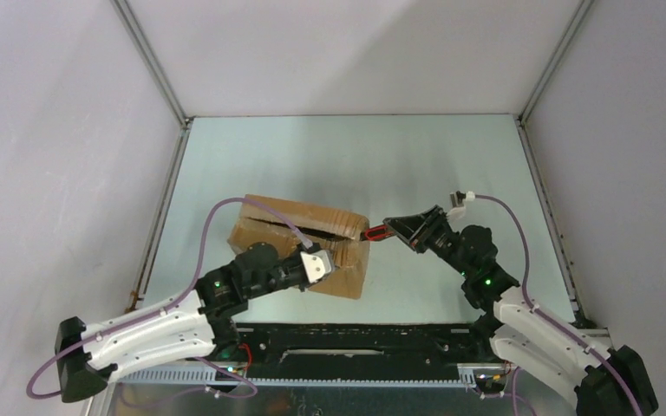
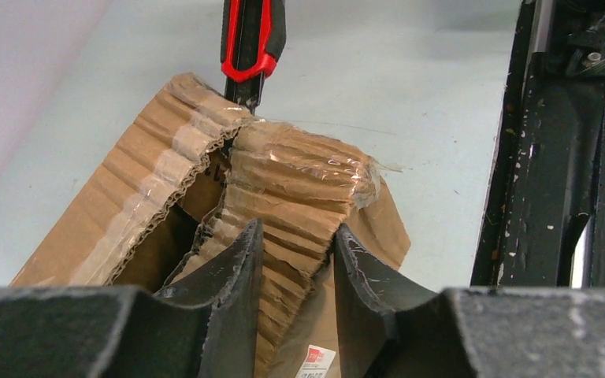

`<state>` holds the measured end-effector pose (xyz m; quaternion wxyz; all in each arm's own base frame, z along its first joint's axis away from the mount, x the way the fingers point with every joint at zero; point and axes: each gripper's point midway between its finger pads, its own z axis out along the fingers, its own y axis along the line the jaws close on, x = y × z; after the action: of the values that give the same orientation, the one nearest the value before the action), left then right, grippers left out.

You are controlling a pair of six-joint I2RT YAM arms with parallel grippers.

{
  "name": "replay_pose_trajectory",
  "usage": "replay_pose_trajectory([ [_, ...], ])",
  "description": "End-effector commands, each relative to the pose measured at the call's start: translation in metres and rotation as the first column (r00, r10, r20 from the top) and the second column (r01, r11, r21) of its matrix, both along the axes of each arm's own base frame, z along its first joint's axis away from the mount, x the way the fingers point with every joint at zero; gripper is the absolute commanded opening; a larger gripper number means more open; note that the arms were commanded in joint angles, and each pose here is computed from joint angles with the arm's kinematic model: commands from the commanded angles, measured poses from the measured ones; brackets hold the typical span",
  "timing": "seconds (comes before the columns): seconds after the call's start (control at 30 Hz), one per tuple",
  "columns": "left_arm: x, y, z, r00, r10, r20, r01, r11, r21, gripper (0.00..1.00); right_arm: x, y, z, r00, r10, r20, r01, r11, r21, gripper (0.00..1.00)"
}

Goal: Unpack the express box
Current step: Cut the express box at the center of the board.

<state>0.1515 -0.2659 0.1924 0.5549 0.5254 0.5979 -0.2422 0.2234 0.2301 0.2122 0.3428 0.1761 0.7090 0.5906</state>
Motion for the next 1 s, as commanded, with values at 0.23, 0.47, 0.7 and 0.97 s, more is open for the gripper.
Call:
replay_pose_trajectory([
  [0.23,0.072,0.018,-0.012,0.953,0.295,0.065,-0.300,0.950,0.090,0.00,-0.113,0.083,-0.063,0.877,0.439,-0.195,-0.466,0.877,-0.121,0.00],
  [0.47,0.076,0.042,-0.017,0.927,0.373,0.039,-0.375,0.921,0.108,0.00,-0.093,0.052,-0.078,0.896,0.379,-0.230,-0.413,0.903,-0.121,0.00],
  [0.7,0.067,0.075,-0.028,0.895,0.446,-0.001,-0.443,0.888,0.124,0.00,-0.048,-0.013,-0.075,0.949,0.238,-0.208,-0.273,0.948,-0.164,0.00],
  [0.97,0.069,0.067,-0.025,0.903,0.430,-0.003,-0.427,0.898,0.111,0.00,-0.068,0.018,-0.068,0.918,0.344,-0.199,-0.377,0.911,-0.166,0.00],
])
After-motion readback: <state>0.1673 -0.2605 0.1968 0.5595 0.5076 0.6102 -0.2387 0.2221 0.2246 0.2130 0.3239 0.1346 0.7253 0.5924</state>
